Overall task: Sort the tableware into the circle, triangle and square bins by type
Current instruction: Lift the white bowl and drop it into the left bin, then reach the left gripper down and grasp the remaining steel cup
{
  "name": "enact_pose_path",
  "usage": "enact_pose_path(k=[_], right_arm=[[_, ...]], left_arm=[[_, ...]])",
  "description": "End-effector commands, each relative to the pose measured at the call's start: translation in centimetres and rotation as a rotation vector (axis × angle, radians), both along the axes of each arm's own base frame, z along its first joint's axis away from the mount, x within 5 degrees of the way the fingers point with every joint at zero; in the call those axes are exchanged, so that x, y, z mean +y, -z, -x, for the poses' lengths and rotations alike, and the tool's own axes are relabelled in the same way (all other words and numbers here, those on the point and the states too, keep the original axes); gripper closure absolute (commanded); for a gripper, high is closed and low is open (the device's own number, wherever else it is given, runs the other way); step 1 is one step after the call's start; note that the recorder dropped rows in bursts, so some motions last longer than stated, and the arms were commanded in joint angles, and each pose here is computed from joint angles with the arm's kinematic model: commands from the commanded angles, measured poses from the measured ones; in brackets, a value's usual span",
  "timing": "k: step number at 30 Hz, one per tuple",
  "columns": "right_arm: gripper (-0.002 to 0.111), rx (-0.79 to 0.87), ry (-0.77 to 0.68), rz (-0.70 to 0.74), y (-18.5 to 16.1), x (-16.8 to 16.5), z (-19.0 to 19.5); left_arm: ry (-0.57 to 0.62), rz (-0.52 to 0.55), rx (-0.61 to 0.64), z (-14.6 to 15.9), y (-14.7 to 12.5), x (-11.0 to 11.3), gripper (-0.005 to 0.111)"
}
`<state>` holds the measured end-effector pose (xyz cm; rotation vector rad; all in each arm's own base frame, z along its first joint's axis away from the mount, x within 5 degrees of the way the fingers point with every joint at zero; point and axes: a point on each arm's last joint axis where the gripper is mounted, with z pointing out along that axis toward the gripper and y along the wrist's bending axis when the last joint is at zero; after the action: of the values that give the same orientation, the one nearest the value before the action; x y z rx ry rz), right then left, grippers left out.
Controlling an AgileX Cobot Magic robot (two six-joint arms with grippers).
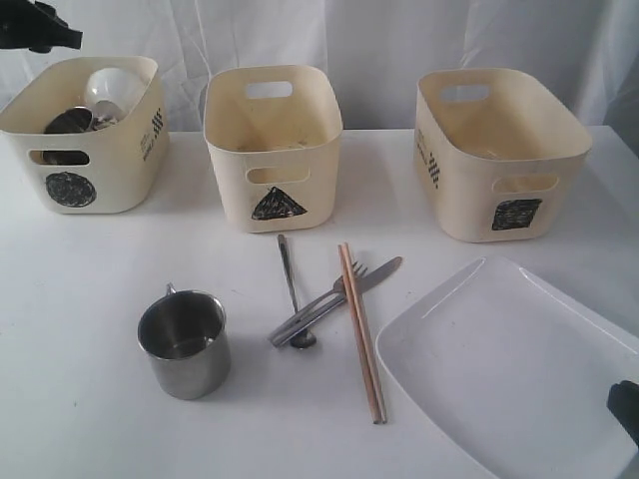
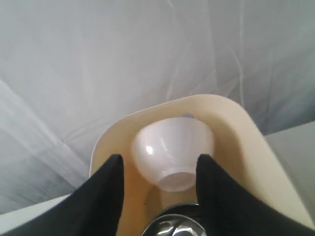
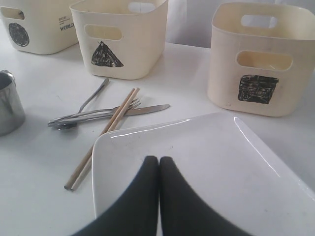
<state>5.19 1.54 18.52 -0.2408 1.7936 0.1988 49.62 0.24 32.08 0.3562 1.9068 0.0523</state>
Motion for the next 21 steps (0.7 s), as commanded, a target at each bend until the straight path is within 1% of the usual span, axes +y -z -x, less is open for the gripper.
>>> enact_pose_path(k=[1,3,4,7,9,12,16,21], right_arm=[[0.108,-0.009,-0.002,-0.004,0.0,0.0,0.0],[0.108,-0.009,-0.002,-0.004,0.0,0.0,0.0],[0.108,-0.009,-0.002,-0.004,0.0,0.0,0.0],[0.108,-0.009,-0.002,-0.004,0.0,0.0,0.0],[0.108,-0.009,-0.002,-0.004,0.0,0.0,0.0],[0.108,-0.009,-0.002,-0.004,0.0,0.0,0.0],[0.108,-0.009,-0.002,-0.004,0.0,0.0,0.0],[0.108,-0.009,-0.002,-0.004,0.0,0.0,0.0]], left_arm=[[0.078,0.046,0.066,2.3,-2.8,-0.8,0.056],[0.129,0.077,0.146,3.4,-3.3,-1.3,0.056],[0.16,0.099,0.207,4.1,-3.4,-1.7,0.056],[0.26,0.133,0.416,6.1,-2.4,-2.6,0.056],[0.285,0.163,0.527,7.3,-1.4,-3.0,0.056],[0.292,0.189,0.624,9.1,-0.1,-3.3,0.056],[0.311,0.201,0.72,11.6,1.7,-4.4,0.056],[0.376,0.172,0.785,14.8,3.1,-7.3,0.055]])
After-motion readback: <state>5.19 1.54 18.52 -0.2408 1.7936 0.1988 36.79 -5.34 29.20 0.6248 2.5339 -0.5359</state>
